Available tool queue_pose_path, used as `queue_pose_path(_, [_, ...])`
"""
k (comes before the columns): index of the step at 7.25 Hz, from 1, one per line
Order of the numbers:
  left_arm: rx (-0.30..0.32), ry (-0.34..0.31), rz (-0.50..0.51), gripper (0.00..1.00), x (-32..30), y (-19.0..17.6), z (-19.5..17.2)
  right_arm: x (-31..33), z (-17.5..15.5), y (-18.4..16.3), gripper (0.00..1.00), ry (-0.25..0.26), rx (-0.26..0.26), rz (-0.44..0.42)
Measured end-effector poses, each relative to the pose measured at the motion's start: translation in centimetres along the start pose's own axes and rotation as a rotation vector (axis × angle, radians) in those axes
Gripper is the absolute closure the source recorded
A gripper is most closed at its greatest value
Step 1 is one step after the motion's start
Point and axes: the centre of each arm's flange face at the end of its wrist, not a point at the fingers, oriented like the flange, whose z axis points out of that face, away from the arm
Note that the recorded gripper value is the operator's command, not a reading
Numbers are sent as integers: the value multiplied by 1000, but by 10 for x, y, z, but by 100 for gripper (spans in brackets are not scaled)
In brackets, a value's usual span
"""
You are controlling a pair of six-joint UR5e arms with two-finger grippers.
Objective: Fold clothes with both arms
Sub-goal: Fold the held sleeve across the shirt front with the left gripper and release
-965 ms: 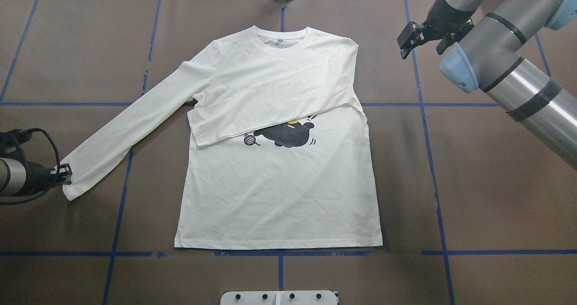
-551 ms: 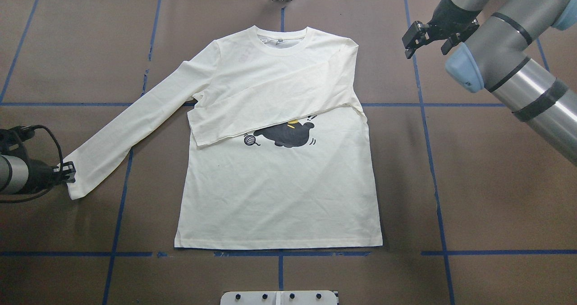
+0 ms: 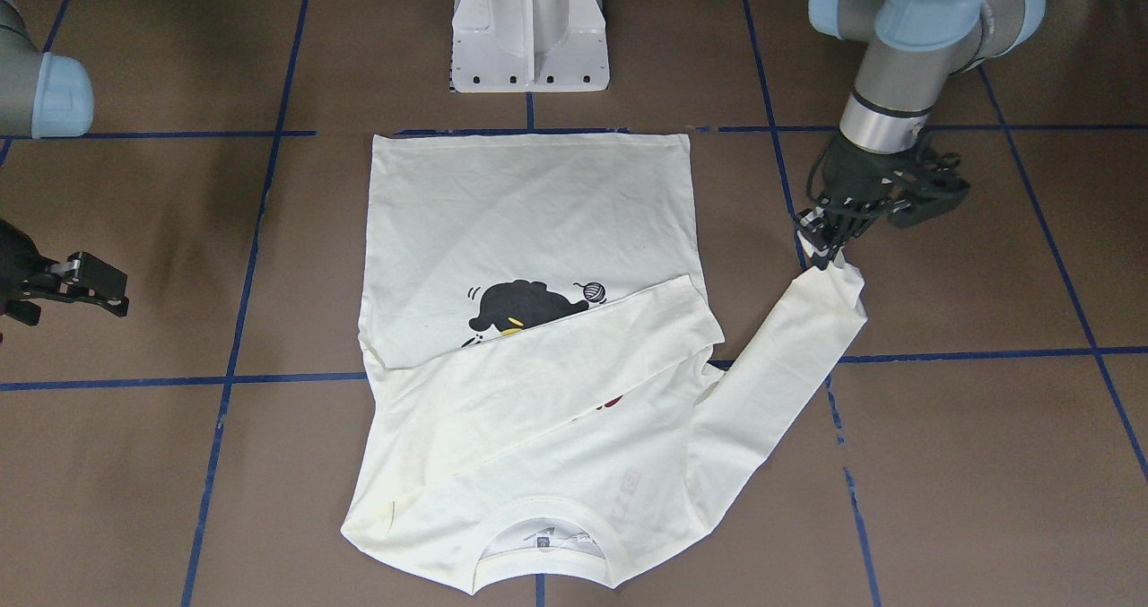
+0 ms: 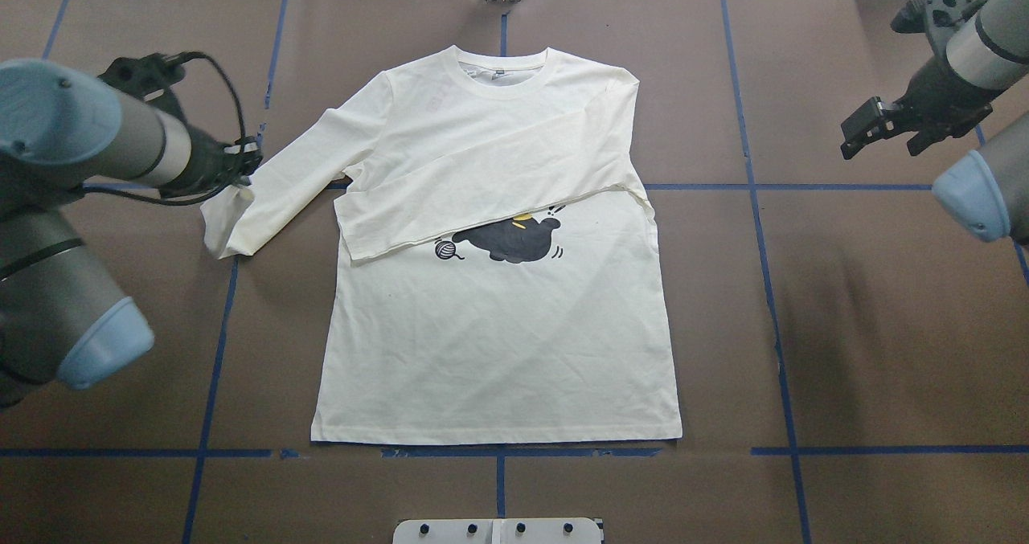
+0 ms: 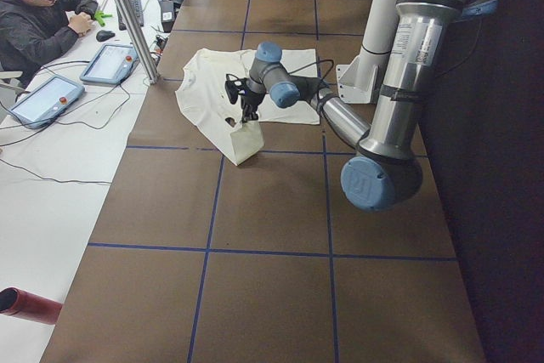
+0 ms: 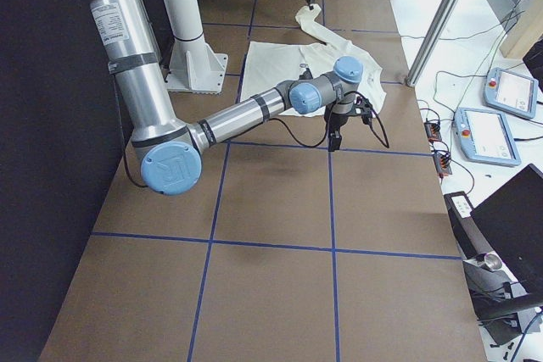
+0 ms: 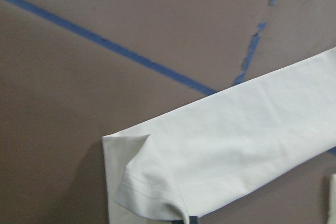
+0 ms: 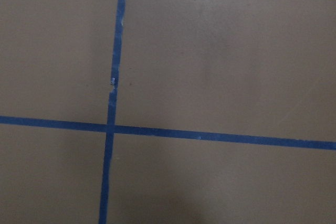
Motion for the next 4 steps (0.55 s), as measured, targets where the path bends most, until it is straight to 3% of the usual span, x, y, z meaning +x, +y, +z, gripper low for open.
queue_pose_path(4, [-11, 160, 45, 100, 237, -13, -54, 33, 7, 23, 0, -30, -9, 14])
